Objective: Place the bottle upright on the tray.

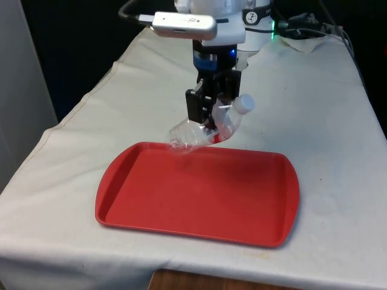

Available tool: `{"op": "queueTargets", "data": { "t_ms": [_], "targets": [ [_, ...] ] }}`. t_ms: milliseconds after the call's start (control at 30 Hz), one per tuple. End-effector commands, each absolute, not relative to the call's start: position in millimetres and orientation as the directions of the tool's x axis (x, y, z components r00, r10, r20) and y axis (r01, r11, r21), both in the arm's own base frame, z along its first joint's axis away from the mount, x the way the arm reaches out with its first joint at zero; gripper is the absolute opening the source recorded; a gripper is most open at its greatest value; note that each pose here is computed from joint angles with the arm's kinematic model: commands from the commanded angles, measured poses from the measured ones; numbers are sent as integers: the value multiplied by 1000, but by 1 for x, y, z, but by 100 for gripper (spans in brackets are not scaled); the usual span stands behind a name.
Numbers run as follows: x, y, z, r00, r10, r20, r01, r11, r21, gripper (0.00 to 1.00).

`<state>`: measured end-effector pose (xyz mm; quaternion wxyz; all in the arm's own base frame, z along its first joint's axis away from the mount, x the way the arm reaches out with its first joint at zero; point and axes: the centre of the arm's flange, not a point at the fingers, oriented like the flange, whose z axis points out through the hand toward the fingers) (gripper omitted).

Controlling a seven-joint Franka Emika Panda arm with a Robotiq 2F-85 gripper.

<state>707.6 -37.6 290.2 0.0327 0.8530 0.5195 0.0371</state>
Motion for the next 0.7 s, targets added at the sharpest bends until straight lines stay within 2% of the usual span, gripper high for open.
{"op": "queueTargets", "data": {
  "t_ms": [0, 667],
  "targets": [
    [709, -40, 290, 446, 893, 52, 887, -449, 106, 12],
    [712, -59, 286, 387, 909, 153, 905, -407, 126, 12]
  ]
}}
